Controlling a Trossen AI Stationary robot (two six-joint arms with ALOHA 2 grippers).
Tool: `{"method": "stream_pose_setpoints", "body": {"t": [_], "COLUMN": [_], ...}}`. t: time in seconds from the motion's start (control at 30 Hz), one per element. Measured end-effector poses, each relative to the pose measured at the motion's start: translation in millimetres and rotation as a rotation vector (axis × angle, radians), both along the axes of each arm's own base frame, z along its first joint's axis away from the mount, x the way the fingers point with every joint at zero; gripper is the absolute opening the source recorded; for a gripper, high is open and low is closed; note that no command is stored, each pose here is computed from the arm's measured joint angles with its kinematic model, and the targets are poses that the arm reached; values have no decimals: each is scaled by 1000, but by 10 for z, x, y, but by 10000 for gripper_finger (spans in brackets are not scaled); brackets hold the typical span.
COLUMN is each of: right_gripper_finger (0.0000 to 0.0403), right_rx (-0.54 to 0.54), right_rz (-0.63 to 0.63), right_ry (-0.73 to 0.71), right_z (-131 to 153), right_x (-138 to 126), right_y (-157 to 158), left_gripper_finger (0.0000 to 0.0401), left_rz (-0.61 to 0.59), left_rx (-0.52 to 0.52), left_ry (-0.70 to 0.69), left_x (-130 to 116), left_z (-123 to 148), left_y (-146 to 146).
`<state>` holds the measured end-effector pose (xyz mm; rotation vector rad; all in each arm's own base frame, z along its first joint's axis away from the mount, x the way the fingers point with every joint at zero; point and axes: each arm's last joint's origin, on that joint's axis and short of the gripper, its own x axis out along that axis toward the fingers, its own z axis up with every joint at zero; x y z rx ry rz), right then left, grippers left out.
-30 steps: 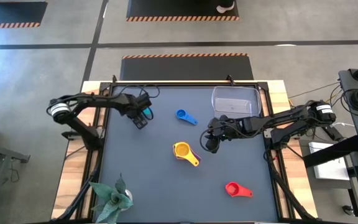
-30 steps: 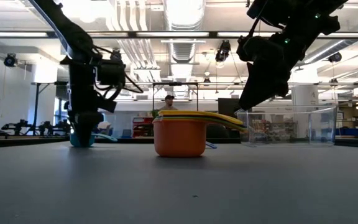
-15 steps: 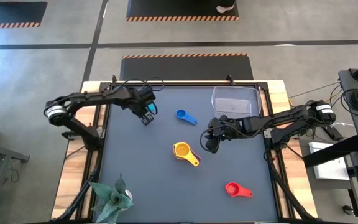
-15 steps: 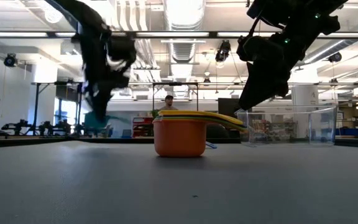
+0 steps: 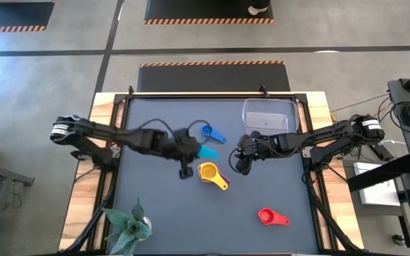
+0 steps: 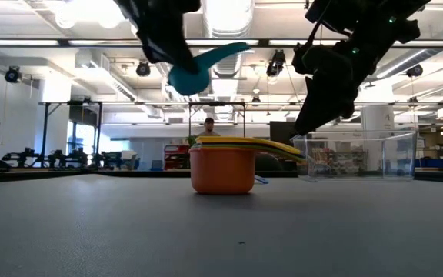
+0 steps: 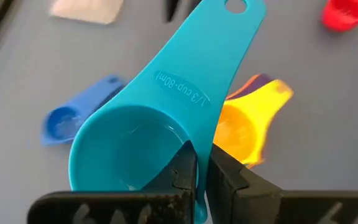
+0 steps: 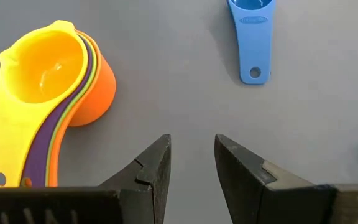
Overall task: Nest measuring cups in basket
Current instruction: Stack the light blue measuring cup on top of the yellow measuring cup
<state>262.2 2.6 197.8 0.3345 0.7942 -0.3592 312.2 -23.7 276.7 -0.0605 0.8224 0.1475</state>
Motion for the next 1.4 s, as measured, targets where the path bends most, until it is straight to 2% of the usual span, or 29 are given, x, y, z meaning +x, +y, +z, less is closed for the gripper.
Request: {"method": "stream_pose_setpoints", "body": {"t": [0.13, 0.33, 0.63, 0.77, 1.1, 1.23, 1.4], "right_gripper_finger": [114, 114, 114, 114, 114, 114, 114], "right_rx": [-6, -4, 32, 34, 31, 30, 29], "right_rz": [4, 7, 11, 8, 11, 12, 13], "right_ry": [3, 4, 9, 8, 9, 9, 9], "right_z": [-1, -1, -7, -7, -7, -7, -7], "right_x": [0, -1, -5, -6, -6, -5, -5], "right_y": [-18, -18, -7, -8, -8, -8, -8], "left_gripper_finger": [1, 1, 0, 0, 3, 28, 79], "left_rz": [8, -45, -170, -175, -170, -167, -166], "left_rx": [-57, -70, -67, -52, -48, -52, -51], "left_ry": [-41, -55, 70, 141, 178, 186, 191], "left_x": [150, 404, 722, 728, 628, 615, 605], "left_z": [-197, -410, -640, -720, -823, -846, -838], "left_y": [-176, -369, -491, -492, -472, -470, -465]}}
